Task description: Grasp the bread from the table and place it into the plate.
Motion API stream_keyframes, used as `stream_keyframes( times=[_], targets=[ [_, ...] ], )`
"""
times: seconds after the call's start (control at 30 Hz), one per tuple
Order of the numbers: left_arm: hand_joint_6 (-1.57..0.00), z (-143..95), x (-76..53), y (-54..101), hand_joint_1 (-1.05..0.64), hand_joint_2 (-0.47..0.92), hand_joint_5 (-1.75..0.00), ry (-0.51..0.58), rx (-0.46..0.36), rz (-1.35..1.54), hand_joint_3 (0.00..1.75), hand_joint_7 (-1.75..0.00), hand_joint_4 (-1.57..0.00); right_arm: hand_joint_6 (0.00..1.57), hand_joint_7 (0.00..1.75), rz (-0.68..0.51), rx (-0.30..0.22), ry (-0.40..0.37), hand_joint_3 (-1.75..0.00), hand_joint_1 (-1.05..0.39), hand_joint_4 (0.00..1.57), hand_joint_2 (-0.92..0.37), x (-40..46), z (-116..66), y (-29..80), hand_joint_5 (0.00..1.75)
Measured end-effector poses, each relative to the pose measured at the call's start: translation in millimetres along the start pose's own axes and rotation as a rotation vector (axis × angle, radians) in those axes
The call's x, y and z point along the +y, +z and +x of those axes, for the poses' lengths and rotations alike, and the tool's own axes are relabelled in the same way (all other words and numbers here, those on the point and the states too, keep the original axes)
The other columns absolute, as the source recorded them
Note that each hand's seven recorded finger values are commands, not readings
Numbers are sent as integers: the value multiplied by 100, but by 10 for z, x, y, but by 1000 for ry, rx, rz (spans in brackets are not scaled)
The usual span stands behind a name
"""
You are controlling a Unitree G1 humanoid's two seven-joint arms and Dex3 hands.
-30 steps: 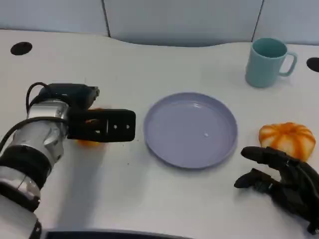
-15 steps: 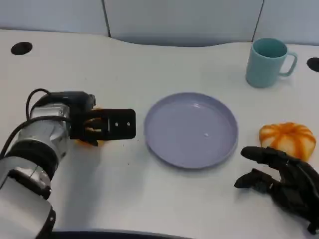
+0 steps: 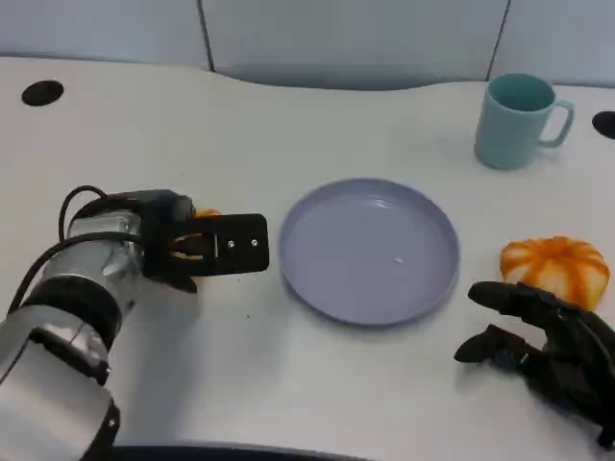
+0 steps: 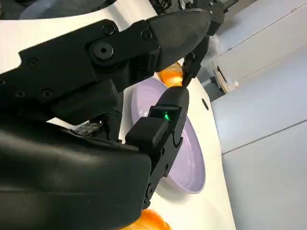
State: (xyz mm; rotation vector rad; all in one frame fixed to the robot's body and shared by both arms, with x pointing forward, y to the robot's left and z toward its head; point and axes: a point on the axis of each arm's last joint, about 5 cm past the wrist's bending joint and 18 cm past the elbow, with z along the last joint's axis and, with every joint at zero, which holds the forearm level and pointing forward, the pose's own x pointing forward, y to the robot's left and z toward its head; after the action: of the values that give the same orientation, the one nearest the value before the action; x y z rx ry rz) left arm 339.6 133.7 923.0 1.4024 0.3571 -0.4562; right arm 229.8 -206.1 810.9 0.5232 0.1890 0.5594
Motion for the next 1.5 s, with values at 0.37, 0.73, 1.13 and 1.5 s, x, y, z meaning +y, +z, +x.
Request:
stream_keyframes(
  times=[0.37, 0.73, 1.13, 1.5],
  targets=[
    [-28, 0, -1, 0, -58, 80, -11, 0, 0, -3, 0, 0, -14, 87, 25, 1, -1, -1, -6, -41, 64, -92, -2, -1, 1, 104],
    [-28, 0, 3, 5, -56, 80, -11, 0, -12, -9, 0, 0, -13, 98, 16, -23, -6, -30, -2, -37, 76, -92, 2, 4, 12, 85],
    [-28, 9, -60, -3, -47, 78, -10, -23, 5, -73, 0, 0, -15, 101, 12, -19, -7, -28, -1, -38, 80, -92, 2, 4, 11, 82],
    [-29, 14, -95, 13, -50, 78, -9, 8, 1, -64, 0, 0, -15, 102, 9, -23, -10, -27, -3, -36, 79, -92, 3, -4, 9, 81]
  ],
)
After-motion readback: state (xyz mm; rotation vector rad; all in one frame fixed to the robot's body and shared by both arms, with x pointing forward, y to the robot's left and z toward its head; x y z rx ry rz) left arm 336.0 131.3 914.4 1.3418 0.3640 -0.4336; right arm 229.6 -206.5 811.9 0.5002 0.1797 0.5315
